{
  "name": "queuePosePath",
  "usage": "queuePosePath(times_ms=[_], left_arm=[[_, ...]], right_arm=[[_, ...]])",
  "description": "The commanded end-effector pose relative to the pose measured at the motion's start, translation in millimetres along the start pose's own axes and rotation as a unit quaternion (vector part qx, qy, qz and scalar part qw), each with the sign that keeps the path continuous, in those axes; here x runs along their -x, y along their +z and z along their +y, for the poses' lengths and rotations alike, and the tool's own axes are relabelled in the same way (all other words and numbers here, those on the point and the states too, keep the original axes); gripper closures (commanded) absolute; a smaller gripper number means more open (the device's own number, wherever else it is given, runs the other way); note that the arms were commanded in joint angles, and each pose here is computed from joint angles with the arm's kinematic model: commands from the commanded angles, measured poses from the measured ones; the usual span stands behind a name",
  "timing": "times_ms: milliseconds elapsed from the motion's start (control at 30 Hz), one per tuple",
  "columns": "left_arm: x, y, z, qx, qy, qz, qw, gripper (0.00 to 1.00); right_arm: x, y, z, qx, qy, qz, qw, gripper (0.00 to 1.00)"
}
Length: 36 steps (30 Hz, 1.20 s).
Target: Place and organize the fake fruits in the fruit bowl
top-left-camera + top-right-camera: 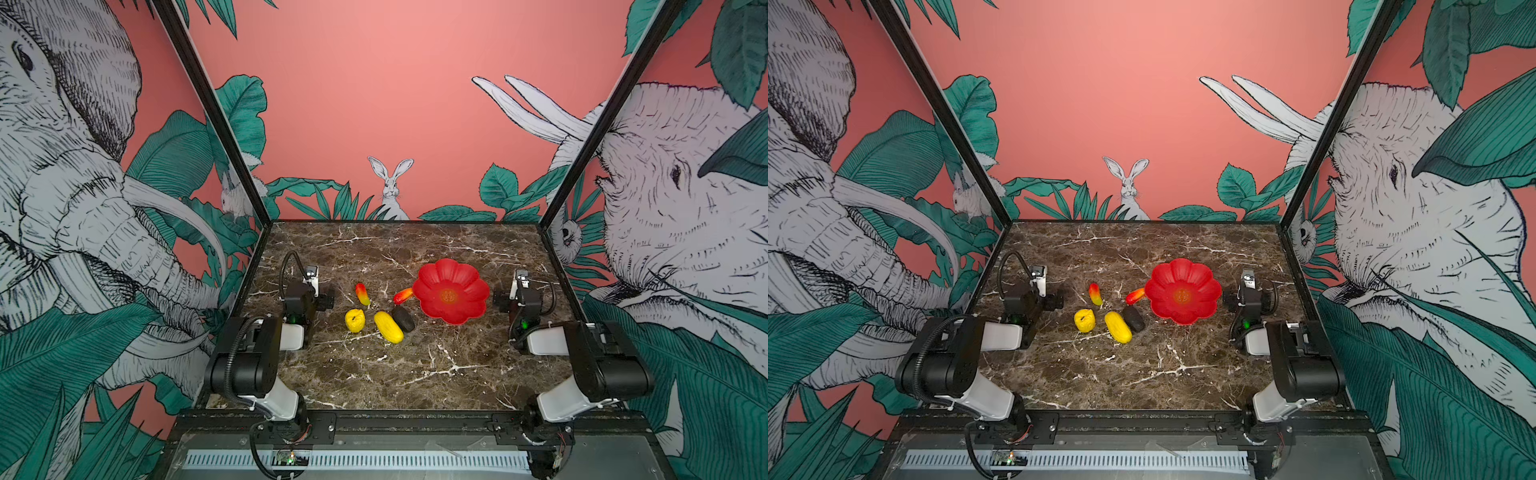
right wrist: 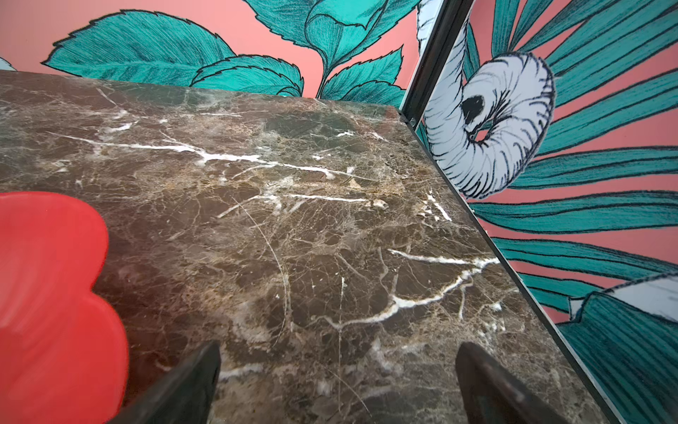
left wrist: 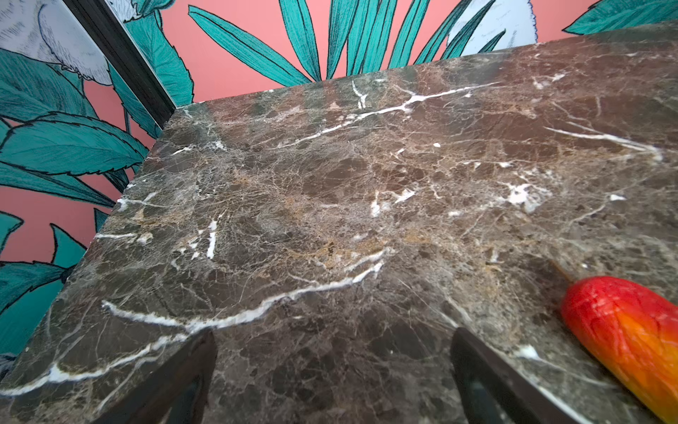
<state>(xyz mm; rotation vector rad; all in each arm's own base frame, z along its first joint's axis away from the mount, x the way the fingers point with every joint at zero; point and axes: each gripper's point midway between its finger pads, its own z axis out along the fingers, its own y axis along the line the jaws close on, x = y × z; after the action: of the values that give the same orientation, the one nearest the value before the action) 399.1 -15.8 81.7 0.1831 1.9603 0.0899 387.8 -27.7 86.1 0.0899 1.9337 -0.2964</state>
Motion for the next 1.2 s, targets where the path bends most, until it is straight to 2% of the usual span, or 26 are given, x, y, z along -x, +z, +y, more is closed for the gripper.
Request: queuePosePath(times_ms=[0,1067,1167], left_arm=[[13.4,-1.3,3.3,0.003,-0.003,-0.020,1.000,0.00],[13.7,-1.1,3.8,0.004,-0.003,-0.020,1.000,0.00],[20.5,-3.4,9.4,0.020,-0.005,-0.033,0.999,0.00]], right_arm=[[12.1,-0.2,-1.6,-0.003,0.010,-0.020,1.000,0.01],[11.5,-0.2,-2.0,-0.003,0.009,-0.019,1.000,0.01],[12.8,-0.9,-2.0,-0.001,0.010,-0.023,1.000,0.01]])
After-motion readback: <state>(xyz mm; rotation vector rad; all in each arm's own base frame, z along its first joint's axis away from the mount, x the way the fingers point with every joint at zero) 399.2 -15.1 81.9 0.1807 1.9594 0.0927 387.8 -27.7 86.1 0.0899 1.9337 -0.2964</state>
